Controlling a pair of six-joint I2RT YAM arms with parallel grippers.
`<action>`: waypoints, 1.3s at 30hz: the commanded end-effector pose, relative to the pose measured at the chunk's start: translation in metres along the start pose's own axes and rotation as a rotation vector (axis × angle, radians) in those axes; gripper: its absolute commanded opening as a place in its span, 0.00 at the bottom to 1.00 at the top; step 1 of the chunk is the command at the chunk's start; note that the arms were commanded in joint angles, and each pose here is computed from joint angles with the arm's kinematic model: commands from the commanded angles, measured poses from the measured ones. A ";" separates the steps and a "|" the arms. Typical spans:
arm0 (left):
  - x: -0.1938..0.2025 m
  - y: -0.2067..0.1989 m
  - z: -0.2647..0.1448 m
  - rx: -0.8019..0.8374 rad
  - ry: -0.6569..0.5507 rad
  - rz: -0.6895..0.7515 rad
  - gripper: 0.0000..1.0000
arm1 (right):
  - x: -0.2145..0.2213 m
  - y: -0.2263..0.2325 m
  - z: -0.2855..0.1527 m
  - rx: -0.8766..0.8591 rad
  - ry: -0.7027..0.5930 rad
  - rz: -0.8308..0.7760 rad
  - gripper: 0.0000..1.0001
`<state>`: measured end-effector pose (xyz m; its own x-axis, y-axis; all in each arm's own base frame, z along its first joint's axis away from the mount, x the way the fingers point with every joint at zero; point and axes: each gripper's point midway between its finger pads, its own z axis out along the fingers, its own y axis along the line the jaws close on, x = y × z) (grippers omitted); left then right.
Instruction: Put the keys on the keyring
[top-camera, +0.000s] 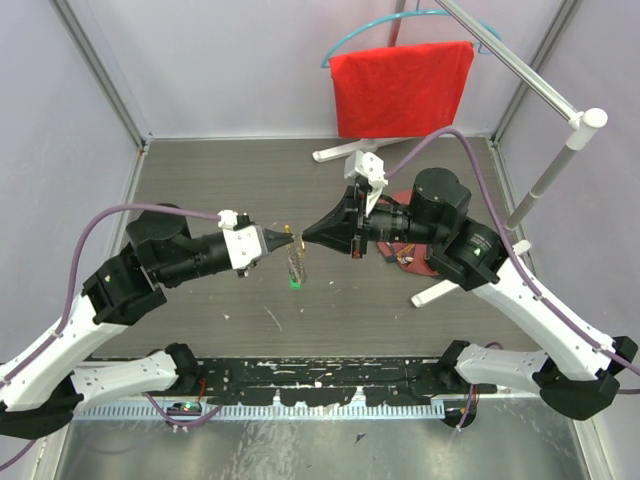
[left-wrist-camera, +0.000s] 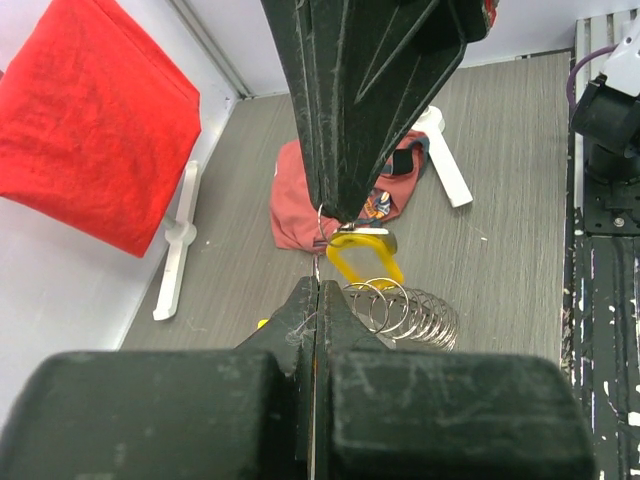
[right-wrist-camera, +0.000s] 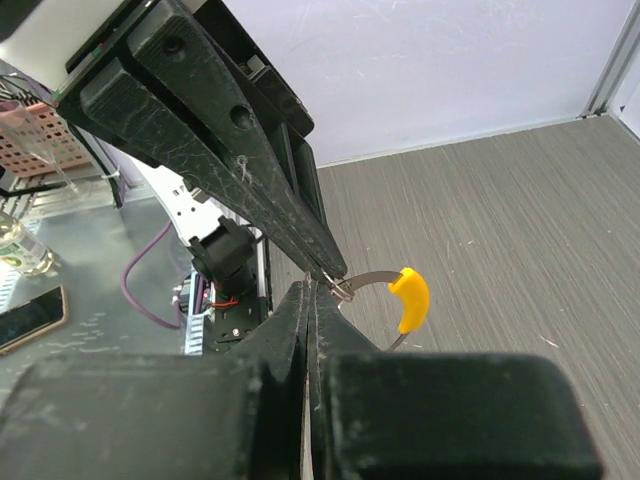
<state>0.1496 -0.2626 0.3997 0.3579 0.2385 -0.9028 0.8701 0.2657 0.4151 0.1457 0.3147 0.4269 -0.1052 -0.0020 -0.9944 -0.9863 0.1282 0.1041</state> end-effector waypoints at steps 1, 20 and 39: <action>-0.023 0.008 -0.008 -0.022 -0.055 0.021 0.00 | -0.025 0.005 0.002 -0.024 -0.074 -0.030 0.01; -0.024 0.007 -0.010 -0.023 -0.058 0.022 0.00 | -0.009 -0.015 0.010 0.055 -0.031 0.014 0.01; -0.023 0.008 -0.011 -0.033 -0.061 0.024 0.00 | 0.000 -0.030 0.005 0.154 0.005 0.027 0.01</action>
<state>0.1531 -0.2585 0.3943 0.3447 0.2682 -0.8996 0.8651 0.2812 0.4154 0.1679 0.3206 0.4055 -0.1746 -0.0448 -0.9836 -0.9606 0.2272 0.1602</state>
